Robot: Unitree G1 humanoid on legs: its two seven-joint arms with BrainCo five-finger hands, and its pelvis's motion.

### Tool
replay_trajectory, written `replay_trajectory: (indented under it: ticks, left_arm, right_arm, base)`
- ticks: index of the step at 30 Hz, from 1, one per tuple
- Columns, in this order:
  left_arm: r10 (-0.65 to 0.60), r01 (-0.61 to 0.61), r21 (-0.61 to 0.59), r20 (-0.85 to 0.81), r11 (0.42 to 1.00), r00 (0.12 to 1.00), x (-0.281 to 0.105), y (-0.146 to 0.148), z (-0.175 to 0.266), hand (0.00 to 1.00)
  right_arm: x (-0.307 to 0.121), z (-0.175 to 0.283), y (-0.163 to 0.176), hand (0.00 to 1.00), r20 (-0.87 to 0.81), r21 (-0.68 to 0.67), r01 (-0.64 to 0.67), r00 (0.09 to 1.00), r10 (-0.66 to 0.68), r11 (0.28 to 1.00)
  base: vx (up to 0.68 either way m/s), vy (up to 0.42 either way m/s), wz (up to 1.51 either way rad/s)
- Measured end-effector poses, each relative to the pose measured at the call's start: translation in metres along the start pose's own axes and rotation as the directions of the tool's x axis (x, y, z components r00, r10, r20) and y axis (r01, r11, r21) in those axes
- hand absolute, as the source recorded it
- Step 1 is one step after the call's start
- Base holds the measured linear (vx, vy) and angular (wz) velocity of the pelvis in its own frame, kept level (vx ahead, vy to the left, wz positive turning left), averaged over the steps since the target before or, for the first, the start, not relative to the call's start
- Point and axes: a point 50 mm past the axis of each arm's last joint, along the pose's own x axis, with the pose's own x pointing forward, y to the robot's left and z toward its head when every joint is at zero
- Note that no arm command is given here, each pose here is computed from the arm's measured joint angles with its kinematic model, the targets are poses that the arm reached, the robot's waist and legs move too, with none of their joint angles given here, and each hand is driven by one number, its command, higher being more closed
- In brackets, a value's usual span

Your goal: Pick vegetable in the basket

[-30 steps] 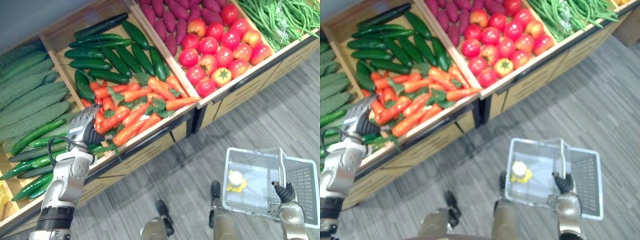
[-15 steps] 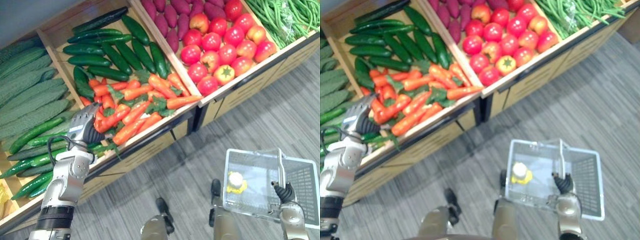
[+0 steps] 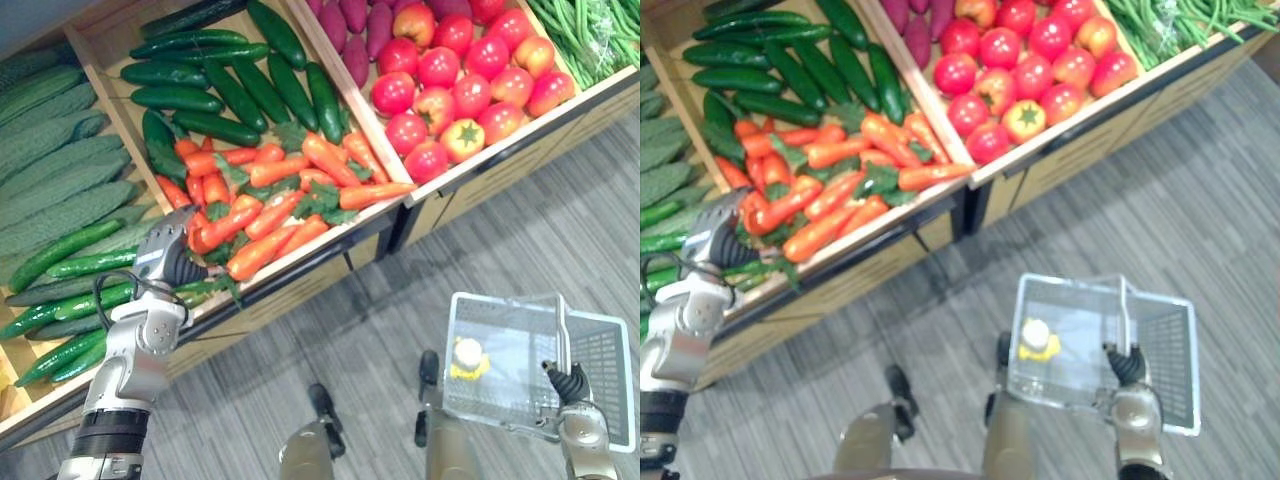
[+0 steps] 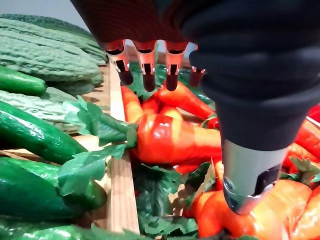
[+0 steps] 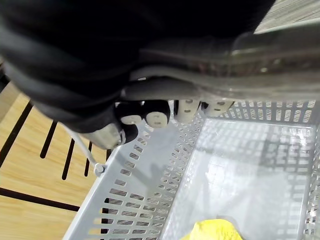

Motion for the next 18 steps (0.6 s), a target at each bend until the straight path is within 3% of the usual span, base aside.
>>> replay_trajectory:
  ticks: [18]
  left_arm:
    - [0.038, -0.038, -0.010, 0.028, 0.999, 0.999, 0.012, 0.007, 0.011, 0.00]
  right_arm:
    - [0.001, 0.002, 0.002, 1.00, 0.006, 0.006, -0.002, 1.000, 0.002, 1.000]
  base:
    - [-0.03, -0.014, -0.02]
